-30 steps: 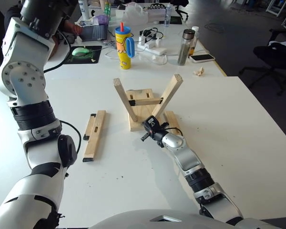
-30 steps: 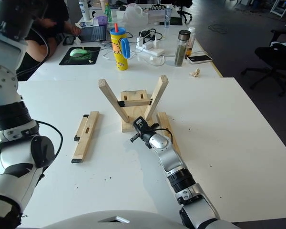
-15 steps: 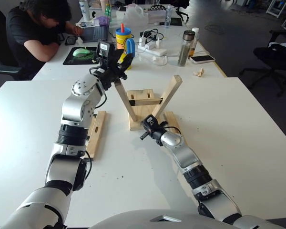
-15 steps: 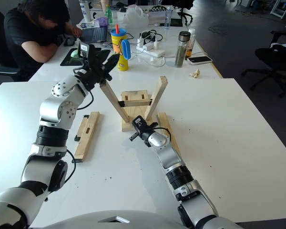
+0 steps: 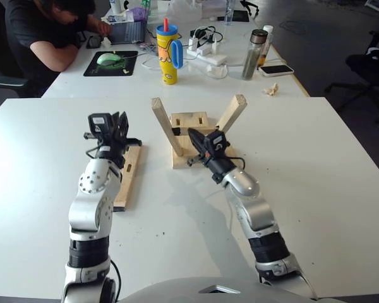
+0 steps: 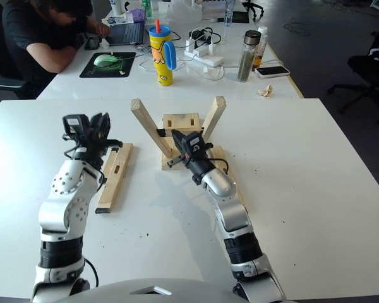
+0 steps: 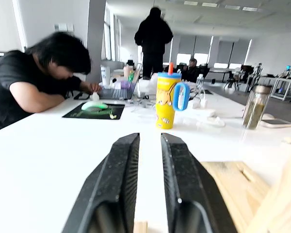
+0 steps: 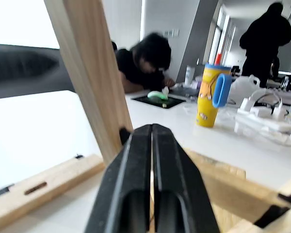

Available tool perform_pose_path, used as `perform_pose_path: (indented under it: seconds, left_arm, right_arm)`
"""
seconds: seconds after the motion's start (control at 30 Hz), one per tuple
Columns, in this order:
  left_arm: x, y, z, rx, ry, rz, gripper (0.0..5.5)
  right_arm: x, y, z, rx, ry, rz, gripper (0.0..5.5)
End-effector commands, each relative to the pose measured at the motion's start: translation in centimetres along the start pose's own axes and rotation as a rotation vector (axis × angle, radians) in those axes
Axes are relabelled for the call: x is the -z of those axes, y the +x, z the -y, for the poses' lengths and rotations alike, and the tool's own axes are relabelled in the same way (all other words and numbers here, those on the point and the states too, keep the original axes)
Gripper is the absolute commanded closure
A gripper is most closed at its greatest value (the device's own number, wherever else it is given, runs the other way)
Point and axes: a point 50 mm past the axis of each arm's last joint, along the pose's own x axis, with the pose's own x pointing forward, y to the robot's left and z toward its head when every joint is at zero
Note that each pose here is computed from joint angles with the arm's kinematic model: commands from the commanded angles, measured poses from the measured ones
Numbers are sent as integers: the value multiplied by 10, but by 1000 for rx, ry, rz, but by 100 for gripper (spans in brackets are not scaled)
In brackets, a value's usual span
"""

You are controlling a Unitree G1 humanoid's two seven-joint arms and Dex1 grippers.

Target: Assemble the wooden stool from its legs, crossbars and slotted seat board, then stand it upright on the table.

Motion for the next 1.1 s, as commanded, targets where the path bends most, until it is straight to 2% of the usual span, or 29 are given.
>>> perform_pose_path:
  seconds: [0.03, 0.13, 0.27, 0.37, 0.5, 0.57, 0.6, 0.67, 0.7, 0.77, 0.93, 1.0, 1.1]
  left_arm:
    - [-8, -5, 13, -4, -5, 38, 547]
    - [-16, -2, 20, -2, 20, 85, 547]
    - [-24, 1, 27, 5, 39, 128, 547]
    - [-29, 5, 29, 3, 43, 147, 547]
    - [-35, 6, 26, -27, 69, 178, 547]
    - [-32, 10, 41, 85, 94, 162, 547]
    - [-26, 12, 58, 190, 115, 119, 547]
    - [-13, 11, 84, 348, 161, 35, 547]
    - [-8, 10, 89, 383, 178, 0, 547]
    - [1, 12, 81, 364, 202, -55, 547]
    - [13, 12, 26, 157, 283, -151, 547]
    - [16, 11, 11, 132, 311, -171, 547]
    - [21, 13, -3, 174, 356, -233, 547]
  right_arm:
    - [20, -40, 24, 121, 55, -195, 550]
    - [25, -58, 55, 311, 27, -253, 550]
    - [-3, -46, 91, 510, -39, -113, 550]
    - [-23, -33, 99, 560, -74, -12, 550]
    - [-34, -31, 104, 633, -81, 34, 550]
    - [-38, -13, 89, 502, -43, 66, 550]
    - [-41, 4, 65, 311, -40, 77, 550]
    - [-30, 23, 18, -15, -36, -4, 550]
    - [-21, 25, 6, -91, -34, -57, 550]
    - [-2, 16, 10, -75, -17, -166, 550]
    - [36, -17, 61, 74, -76, -410, 550]
    - [36, -16, 79, 116, -112, -412, 550]
    - [28, 2, 99, 151, -151, -360, 550]
